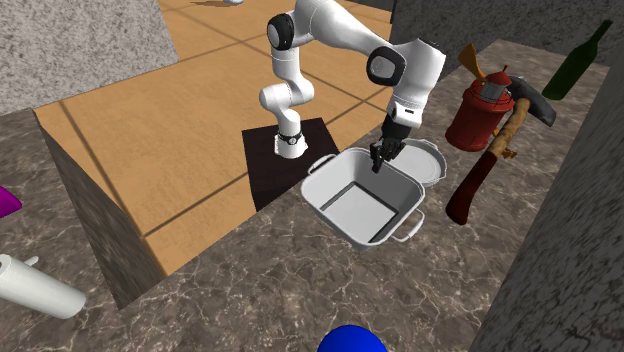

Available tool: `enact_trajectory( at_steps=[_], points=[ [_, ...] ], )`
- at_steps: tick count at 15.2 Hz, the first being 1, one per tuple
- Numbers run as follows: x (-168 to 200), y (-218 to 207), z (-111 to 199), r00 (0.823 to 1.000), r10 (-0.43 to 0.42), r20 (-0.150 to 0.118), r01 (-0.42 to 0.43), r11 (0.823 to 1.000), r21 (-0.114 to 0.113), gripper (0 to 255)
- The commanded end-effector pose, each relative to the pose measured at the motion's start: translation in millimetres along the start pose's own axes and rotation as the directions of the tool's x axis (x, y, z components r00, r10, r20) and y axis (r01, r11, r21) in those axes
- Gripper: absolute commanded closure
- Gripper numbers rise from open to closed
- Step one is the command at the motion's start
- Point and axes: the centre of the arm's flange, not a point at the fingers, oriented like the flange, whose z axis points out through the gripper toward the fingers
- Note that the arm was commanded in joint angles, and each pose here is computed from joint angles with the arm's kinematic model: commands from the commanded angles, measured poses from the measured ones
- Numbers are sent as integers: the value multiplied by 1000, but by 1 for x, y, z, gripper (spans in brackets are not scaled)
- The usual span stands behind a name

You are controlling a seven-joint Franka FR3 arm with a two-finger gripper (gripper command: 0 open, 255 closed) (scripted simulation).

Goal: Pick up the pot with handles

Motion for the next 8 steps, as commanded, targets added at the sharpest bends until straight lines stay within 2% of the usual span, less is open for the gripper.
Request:
enact_trajectory(
  at_steps=[1, 8],
  points=[
    [0, 2, -8, 1000, 0, 1, 0, 1000, 1, 255],
    [3, 14, -43, 1000, 0, 1, 0, 1000, 1, 255]
  ],
)
